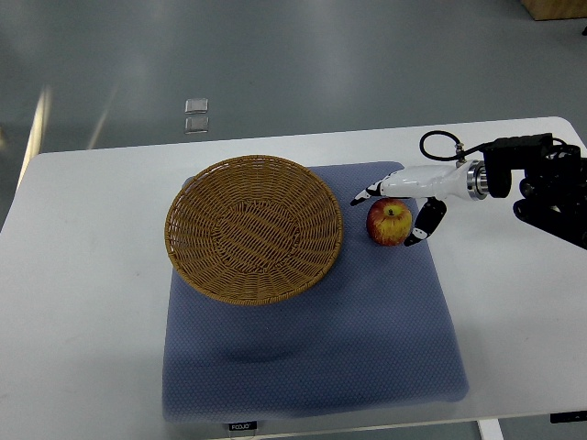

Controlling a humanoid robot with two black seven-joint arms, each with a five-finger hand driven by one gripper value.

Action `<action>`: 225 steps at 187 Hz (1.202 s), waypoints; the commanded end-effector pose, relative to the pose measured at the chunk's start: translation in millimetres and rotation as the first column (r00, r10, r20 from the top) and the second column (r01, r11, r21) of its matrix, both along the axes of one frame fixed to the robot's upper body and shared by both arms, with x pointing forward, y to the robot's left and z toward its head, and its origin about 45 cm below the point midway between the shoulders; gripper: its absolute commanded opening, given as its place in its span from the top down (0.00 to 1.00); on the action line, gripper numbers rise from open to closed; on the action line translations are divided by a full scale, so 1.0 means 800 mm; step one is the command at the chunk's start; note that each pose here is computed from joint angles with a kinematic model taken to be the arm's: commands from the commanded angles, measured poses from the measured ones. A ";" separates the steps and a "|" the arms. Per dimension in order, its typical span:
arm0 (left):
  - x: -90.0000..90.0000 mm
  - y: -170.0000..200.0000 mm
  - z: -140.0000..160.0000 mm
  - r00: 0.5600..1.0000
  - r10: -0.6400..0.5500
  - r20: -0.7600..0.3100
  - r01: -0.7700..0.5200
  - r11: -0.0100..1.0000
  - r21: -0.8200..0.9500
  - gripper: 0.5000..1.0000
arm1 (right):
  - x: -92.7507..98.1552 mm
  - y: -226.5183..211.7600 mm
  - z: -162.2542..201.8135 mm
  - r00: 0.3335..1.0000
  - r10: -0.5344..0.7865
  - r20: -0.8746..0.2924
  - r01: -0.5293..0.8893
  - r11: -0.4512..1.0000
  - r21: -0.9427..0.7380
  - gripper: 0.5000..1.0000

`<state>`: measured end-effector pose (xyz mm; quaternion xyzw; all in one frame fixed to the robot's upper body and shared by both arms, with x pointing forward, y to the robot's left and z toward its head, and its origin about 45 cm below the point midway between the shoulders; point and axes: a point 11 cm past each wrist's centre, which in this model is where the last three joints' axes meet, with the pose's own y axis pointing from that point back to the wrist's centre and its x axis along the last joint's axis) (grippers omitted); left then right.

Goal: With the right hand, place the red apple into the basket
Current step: 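Close the right hand's fingers around the red apple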

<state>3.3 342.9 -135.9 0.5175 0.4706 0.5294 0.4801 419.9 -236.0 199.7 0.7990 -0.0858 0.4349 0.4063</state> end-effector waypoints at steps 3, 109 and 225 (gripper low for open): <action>0.000 0.000 0.000 1.000 0.000 0.000 0.000 1.000 0.001 0.00 | -0.003 -0.001 -0.007 1.000 0.005 -0.006 -0.005 1.000 -0.018 0.17; 0.000 0.000 0.000 1.000 0.000 0.000 0.000 1.000 -0.001 0.00 | -0.003 -0.011 -0.014 1.000 0.001 0.024 0.000 0.999 -0.042 0.41; 0.000 0.000 0.000 1.000 0.000 0.000 0.000 1.000 0.001 0.00 | 0.025 -0.001 0.034 0.994 0.014 0.107 -0.009 0.999 -0.040 0.56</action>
